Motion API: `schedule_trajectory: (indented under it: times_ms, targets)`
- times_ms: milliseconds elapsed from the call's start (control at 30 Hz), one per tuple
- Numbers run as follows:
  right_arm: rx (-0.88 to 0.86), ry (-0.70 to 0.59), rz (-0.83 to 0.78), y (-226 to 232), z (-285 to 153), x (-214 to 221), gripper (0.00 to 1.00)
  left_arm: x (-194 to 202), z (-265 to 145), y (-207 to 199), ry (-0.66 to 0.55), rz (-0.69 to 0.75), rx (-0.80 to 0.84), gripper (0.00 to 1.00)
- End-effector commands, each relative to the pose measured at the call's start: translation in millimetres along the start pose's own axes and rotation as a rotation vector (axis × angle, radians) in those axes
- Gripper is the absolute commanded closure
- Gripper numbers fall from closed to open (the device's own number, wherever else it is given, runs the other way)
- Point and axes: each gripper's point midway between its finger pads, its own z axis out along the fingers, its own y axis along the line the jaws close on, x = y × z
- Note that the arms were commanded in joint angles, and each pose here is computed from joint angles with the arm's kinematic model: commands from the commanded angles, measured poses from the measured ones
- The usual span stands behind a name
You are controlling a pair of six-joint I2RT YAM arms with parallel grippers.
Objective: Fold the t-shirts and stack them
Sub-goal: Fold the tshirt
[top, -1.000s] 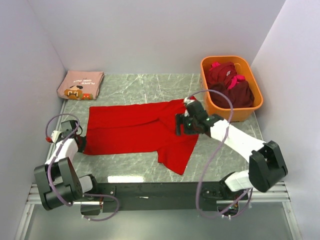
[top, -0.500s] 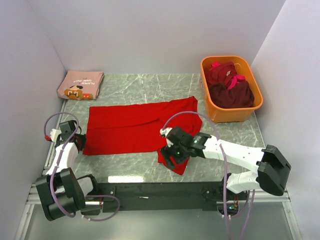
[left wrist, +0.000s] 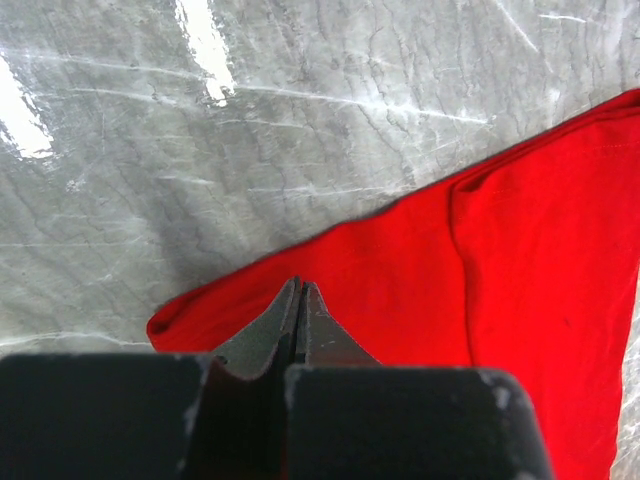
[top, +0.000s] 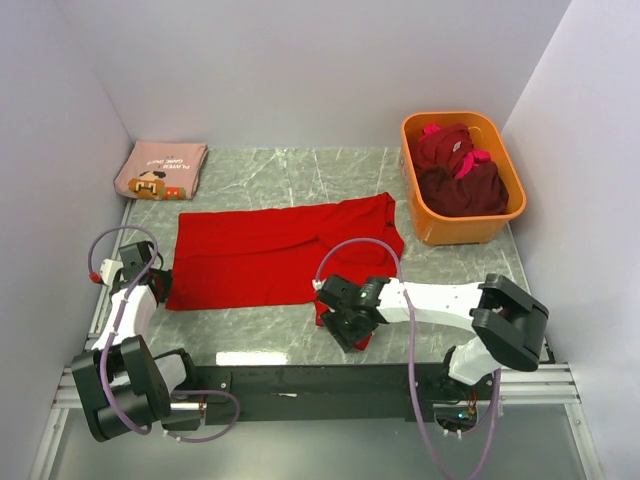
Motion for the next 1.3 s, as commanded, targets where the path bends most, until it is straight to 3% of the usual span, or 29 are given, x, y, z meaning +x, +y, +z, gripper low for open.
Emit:
schedule_trajectory:
  times_ms: [0, 100, 167, 233, 800, 1067, 1167, 1200, 1267]
  targets:
    - [0.091, 0.033, 0.034, -16.4, 8.2, 12.6, 0.40, -1.9, 1.1, -0.4, -0.014, 0.004, 0.008, 1.00]
    - [0.095, 0.029, 0.046, -16.4, 11.0, 10.9, 0.51, -2.6, 0.8, -4.9, -0.013, 0.011, 0.026, 0.99]
    - [0.106, 0.018, 0.054, -17.1, 10.7, 7.0, 0.79, -2.8, 0.5, -9.0, -0.010, 0.017, 0.041, 0.99]
    - [0.141, -0.002, 0.065, -22.2, 8.8, 0.3, 1.00, -2.8, 0.6, -10.3, -0.008, 0.018, 0.047, 0.99]
    - [0.122, -0.232, 0.231, -74.3, -49.9, -70.9, 1.00, -11.9, -8.5, -35.7, -0.008, 0.001, 0.118, 0.99]
    - [0.062, -0.251, 0.236, -71.9, -49.4, -89.2, 1.00, -15.4, -9.1, -48.2, 0.002, -0.006, 0.138, 0.99]
    - [0.036, -0.251, 0.230, -67.9, -47.6, -90.6, 1.00, -9.4, -6.5, -31.5, 0.022, -0.022, 0.058, 0.99]
    - [0.035, -0.257, 0.227, -68.0, -47.4, -91.2, 1.00, -11.0, -5.6, -27.1, 0.013, -0.024, 0.033, 0.91]
    - [0.007, -0.257, 0.219, -63.3, -47.4, -91.0, 1.00, -7.4, -5.3, -21.2, 0.028, -0.015, 0.005, 0.58]
